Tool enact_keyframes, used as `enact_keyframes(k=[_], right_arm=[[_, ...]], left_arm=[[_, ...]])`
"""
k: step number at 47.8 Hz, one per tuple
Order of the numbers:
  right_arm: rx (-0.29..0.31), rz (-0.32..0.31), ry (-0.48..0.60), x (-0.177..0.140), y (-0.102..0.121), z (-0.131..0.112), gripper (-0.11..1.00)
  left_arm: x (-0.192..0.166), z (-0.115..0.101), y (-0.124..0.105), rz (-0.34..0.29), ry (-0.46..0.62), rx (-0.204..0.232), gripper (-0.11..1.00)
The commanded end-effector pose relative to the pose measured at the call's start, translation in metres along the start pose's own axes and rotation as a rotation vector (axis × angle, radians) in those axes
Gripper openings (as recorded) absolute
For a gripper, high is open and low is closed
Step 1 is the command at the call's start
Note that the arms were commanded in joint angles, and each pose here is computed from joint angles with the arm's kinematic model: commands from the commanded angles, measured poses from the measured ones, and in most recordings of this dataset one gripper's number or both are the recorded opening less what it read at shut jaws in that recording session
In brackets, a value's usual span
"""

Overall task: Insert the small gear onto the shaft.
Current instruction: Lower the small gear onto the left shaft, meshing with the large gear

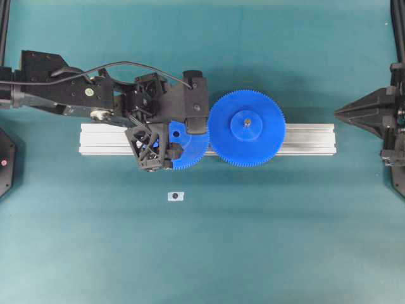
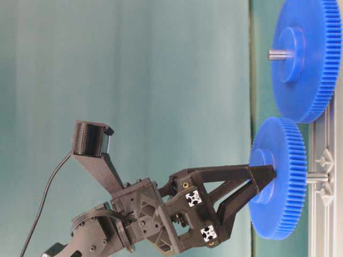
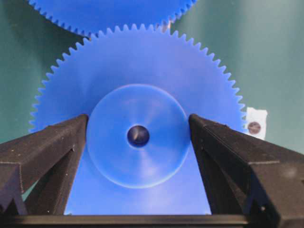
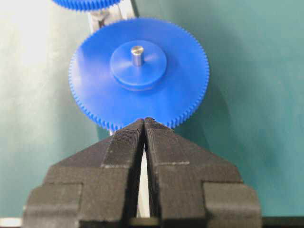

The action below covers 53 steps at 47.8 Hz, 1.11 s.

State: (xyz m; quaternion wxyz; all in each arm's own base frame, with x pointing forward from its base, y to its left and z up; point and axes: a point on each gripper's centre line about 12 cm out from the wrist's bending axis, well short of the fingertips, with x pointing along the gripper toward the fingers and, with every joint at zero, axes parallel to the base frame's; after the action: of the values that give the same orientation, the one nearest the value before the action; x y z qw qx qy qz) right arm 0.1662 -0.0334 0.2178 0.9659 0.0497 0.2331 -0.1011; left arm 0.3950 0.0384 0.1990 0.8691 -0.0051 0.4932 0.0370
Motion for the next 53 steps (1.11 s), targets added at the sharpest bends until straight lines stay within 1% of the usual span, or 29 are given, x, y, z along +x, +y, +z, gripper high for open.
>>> enact_keyframes(k=[1,14,26,31,36,43,47,53], right_arm=[[0.011,-0.002,-0.012,0.000,0.000,0.004,0.11],[0.011,-0.002,-0.014,0.000,0.000,0.004,0.11],[0.010,-0.001,-0.012,0.000,0.000,0.004,0.11],[0.011,-0.002,-0.011,0.000,0.000,0.004,0.11],[0.010,-0.001,-0.011,0.000,0.000,0.004,0.11],[0.011,-0.002,-0.015,0.000,0.000,0.004,0.11],[0.010,-0.001,-0.018,0.001,0.000,0.004,0.11],[0.011,-0.002,-0.022,0.000,0.000,0.003,0.11]], left_arm=[[-0.016,0.012,-0.002,-0.001,-0.049,0.004,0.87],[-0.018,0.012,-0.002,-0.001,-0.014,0.007,0.87],[-0.019,0.012,-0.001,0.000,-0.009,0.010,0.88],[-0.018,0.008,-0.002,-0.001,0.009,0.012,0.88],[-0.015,0.001,-0.002,-0.002,0.052,0.017,0.88],[-0.004,-0.009,-0.003,-0.005,0.096,0.019,0.88],[-0.002,-0.009,-0.002,-0.004,0.101,0.017,0.88],[-0.006,-0.002,-0.003,-0.003,0.078,0.021,0.88]])
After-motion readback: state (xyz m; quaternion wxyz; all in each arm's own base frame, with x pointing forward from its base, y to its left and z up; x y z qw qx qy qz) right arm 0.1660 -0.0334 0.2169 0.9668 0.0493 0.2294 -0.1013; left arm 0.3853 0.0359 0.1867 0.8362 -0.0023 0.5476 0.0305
